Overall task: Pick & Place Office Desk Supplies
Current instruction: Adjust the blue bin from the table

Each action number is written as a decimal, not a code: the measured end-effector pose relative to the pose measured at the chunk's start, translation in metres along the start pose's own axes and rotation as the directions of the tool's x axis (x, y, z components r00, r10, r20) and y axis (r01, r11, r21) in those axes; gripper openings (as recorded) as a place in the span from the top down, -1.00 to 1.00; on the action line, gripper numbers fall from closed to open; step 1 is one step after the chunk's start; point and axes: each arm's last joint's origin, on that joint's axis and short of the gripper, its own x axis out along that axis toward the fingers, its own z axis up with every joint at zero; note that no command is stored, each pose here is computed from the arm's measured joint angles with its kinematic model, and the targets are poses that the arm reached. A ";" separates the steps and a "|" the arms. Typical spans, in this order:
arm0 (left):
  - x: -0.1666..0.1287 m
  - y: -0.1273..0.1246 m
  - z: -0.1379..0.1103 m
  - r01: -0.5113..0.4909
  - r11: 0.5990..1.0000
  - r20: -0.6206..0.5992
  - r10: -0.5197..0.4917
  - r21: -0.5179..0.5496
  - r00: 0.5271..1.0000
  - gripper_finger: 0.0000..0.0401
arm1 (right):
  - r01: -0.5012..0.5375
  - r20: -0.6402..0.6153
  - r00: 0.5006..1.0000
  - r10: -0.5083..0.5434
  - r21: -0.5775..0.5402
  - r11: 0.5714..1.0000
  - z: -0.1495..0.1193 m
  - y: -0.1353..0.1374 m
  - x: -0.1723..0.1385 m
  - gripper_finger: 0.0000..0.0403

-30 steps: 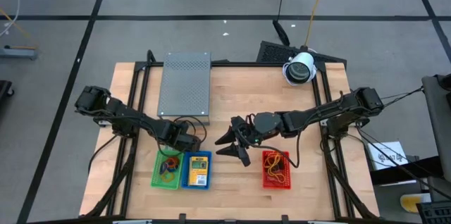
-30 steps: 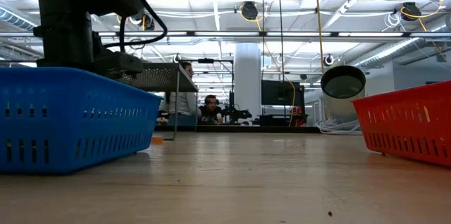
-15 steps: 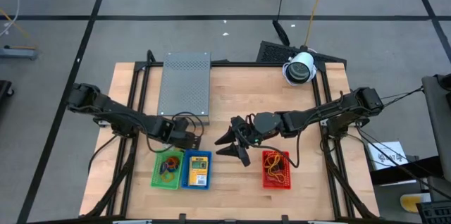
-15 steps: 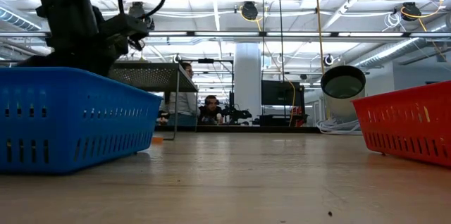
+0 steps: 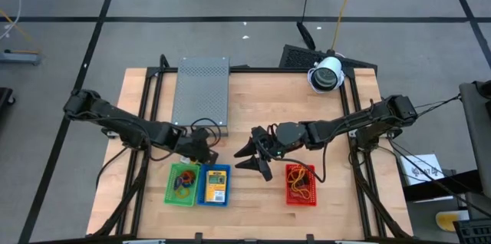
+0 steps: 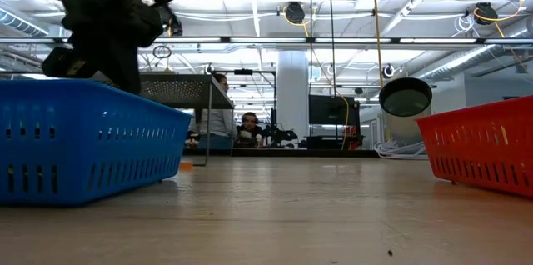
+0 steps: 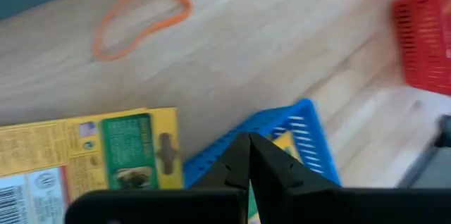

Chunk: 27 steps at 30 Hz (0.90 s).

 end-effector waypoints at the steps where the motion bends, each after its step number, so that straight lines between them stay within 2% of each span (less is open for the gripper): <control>1: 0.000 0.002 0.000 -0.018 1.000 -0.001 0.018 -0.002 1.000 0.97 | 0.001 0.001 1.000 -0.001 0.000 1.000 0.000 0.000 0.000 0.10; 5: 0.001 0.005 0.000 -0.053 0.998 0.025 0.053 -0.023 0.998 0.96 | 0.002 0.001 1.000 -0.002 0.000 1.000 0.000 0.000 0.000 0.10; 9: 0.002 0.006 0.000 -0.072 0.997 0.036 0.071 0.012 0.997 0.89 | 0.001 0.001 1.000 -0.001 0.000 1.000 0.000 0.000 0.000 0.10; 19: 0.019 0.009 -0.005 -0.140 0.988 -0.024 0.142 0.069 0.990 0.87 | -0.003 0.008 1.000 0.003 -0.001 1.000 0.000 0.001 0.000 0.10; 27: 0.028 0.004 -0.012 -0.104 0.990 -0.081 0.112 0.096 0.990 0.87 | -0.003 0.008 1.000 0.003 0.000 1.000 0.000 0.001 0.000 0.10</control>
